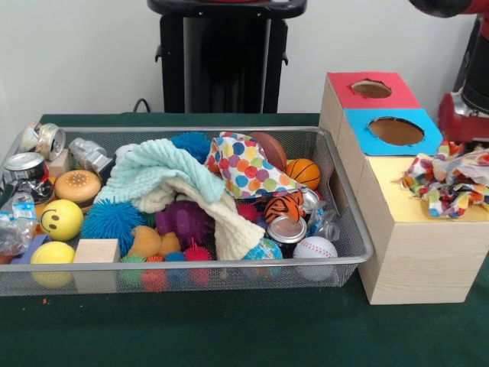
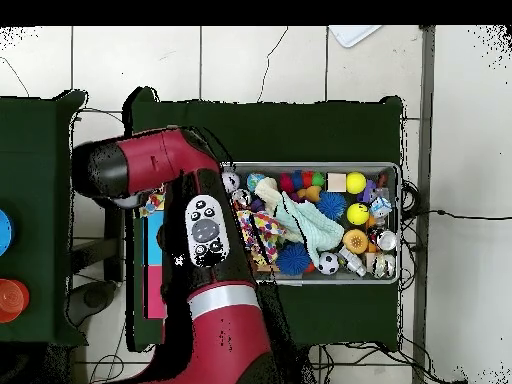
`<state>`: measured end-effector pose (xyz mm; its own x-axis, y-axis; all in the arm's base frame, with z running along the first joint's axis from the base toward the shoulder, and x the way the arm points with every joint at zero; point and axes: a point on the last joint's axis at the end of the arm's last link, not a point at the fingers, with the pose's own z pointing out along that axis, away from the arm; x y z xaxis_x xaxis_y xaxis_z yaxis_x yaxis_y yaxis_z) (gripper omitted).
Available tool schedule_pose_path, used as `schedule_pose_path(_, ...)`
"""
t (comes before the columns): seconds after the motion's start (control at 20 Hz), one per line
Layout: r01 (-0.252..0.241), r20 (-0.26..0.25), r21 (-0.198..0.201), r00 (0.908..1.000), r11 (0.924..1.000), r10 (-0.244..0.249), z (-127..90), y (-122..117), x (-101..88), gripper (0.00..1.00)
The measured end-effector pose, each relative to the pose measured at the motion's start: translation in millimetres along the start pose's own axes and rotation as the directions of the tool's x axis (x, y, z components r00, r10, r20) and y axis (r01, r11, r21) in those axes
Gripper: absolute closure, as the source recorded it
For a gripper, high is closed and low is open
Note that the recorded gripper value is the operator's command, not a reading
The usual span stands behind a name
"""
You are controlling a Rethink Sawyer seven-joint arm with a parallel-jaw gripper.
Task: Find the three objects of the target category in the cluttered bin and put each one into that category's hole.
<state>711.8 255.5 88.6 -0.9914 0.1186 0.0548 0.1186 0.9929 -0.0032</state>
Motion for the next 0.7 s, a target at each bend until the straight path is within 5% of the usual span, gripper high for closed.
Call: schedule_pose_path(0.7, -0.052, -0.010, 0.043, 0.9986, 0.9977, 0.053, -13, -62, -16.6, 1.00)
